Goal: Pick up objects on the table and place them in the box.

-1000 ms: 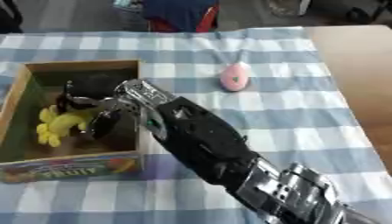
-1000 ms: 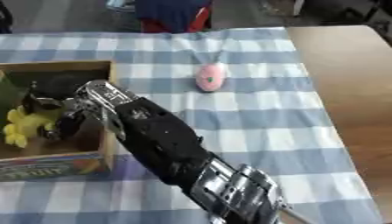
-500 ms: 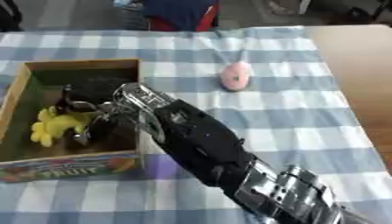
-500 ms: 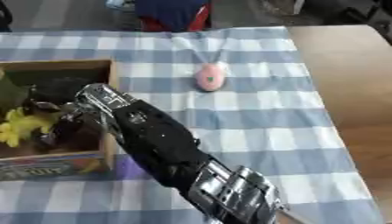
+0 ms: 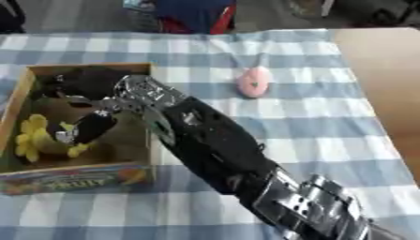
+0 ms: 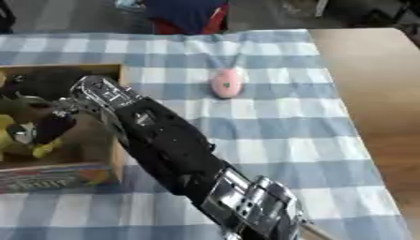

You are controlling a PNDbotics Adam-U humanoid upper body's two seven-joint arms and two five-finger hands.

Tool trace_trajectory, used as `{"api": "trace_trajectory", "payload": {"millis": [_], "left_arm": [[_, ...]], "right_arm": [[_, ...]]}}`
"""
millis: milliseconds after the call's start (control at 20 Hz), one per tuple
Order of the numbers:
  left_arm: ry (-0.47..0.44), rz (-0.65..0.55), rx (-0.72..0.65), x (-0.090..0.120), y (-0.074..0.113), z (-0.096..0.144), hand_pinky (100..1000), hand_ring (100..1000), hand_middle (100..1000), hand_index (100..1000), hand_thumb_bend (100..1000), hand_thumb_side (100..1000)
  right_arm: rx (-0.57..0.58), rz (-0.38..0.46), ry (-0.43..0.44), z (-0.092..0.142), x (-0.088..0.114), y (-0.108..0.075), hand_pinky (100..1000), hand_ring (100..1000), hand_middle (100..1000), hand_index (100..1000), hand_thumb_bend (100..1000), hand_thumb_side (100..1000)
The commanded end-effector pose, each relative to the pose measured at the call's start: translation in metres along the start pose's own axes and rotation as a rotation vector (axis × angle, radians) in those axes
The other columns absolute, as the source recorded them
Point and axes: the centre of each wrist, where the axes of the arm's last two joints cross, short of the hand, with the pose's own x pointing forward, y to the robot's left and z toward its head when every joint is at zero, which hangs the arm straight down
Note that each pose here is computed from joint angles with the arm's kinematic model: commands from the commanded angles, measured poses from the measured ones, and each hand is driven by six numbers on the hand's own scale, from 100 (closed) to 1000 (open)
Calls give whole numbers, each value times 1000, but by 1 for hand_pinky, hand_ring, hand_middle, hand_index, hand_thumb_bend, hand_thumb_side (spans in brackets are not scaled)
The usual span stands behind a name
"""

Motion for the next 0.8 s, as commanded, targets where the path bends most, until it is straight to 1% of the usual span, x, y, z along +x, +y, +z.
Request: {"api": "trace_trajectory", "payload": {"millis": [50, 250, 400, 650, 800], "left_arm": [[-38, 3, -10, 7, 0, -8, 371, 600, 540, 818, 424, 571], [-39, 0, -8, 7, 1, -8, 371, 600, 540, 818, 423, 571], [-39, -4, -7, 7, 2, -8, 371, 600, 540, 818, 423, 571], [-36, -12, -5, 6, 3, -7, 370, 600, 540, 818, 423, 571], [-36, -19, -1, 6, 4, -7, 370, 600, 540, 818, 423, 571]], "right_arm": [[-75, 15, 1, 4, -2, -28, 674, 831, 809, 967, 100, 715], [-176, -30, 29, 17, -7, -60, 684, 830, 805, 967, 100, 729], [-222, -40, 63, 31, -14, -82, 687, 833, 807, 966, 100, 738], [-262, -60, 122, 58, -33, -102, 691, 833, 807, 966, 100, 749], [-289, -74, 178, 79, -48, -110, 696, 836, 807, 967, 100, 764]]}}
